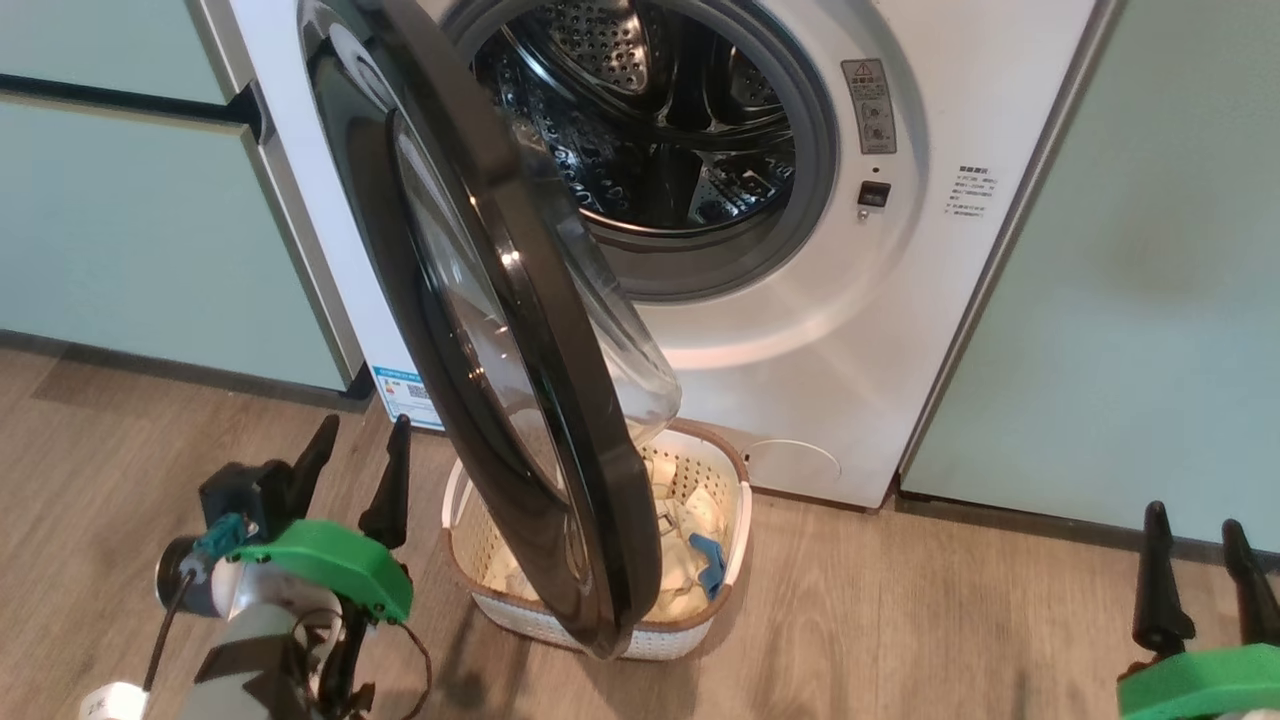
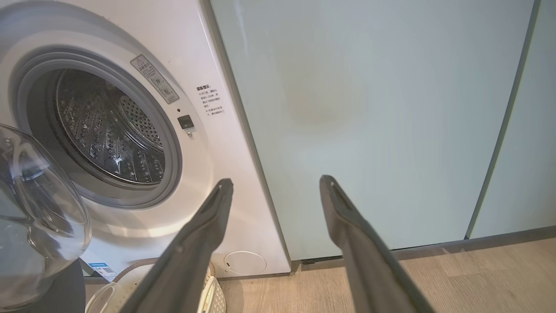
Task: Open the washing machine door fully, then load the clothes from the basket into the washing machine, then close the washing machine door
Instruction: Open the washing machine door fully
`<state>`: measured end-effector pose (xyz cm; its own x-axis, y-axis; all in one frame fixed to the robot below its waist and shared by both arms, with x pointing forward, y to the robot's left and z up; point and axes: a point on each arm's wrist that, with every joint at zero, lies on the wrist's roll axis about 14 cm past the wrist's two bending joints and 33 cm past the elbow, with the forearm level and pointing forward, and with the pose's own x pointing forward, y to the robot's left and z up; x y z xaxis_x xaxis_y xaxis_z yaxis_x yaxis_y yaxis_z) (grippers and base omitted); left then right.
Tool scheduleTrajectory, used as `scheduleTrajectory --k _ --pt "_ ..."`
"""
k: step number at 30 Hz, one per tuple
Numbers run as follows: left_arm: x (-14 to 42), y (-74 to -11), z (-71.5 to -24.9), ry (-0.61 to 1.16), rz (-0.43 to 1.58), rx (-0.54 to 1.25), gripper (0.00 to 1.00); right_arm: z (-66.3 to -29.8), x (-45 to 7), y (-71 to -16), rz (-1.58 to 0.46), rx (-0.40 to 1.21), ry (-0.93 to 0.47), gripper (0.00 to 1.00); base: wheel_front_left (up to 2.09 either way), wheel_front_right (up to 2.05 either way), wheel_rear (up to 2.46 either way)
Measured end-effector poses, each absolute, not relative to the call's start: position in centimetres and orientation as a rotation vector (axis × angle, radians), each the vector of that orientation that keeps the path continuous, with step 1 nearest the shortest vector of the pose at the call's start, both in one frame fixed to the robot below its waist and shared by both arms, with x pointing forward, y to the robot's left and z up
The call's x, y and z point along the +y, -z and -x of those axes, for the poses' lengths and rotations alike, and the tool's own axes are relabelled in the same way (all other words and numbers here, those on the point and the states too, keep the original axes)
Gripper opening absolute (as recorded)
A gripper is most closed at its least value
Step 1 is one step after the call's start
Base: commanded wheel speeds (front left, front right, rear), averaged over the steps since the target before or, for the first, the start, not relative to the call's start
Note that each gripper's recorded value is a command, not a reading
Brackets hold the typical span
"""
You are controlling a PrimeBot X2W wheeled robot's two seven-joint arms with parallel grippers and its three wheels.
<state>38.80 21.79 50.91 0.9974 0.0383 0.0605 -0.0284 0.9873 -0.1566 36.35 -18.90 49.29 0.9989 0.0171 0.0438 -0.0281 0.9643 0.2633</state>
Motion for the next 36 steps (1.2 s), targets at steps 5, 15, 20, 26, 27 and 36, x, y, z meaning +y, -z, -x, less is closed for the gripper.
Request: scheduleTrajectory --k 5,15,20,26,27,36 --pt "21.9 -50.9 -38.7 -0.035 0.158 -0.064 1.0 -36.2 -18.7 -49.2 -0.273 -0.039 -0.02 1.0 0.0 0.0 0.0" --pt "21.9 -50.6 -38.6 -0.036 0.158 -0.054 1.0 -35.9 -18.4 -48.7 -0.276 -0.025 -0.023 1.0 0.0 0.0 0.0" --pt "21.9 -50.6 -38.6 -0.038 0.159 -0.053 1.0 -35.9 -18.3 -48.5 -0.277 -0.018 -0.024 1.0 0.0 0.0 0.0" --pt "22.0 -50.6 -38.6 -0.041 0.159 -0.053 1.0 -35.9 -18.3 -48.3 -0.278 -0.011 -0.024 1.0 0.0 0.0 0.0" --pt "22.0 -50.5 -38.6 -0.042 0.159 -0.052 1.0 -35.9 -18.2 -48.3 -0.278 -0.01 -0.024 1.0 0.0 0.0 0.0" --pt "22.3 -50.9 -38.5 -0.054 0.187 -0.068 0.0 -36.0 -18.1 -48.0 -0.279 -0.003 -0.028 1.0 0.0 0.0 0.0"
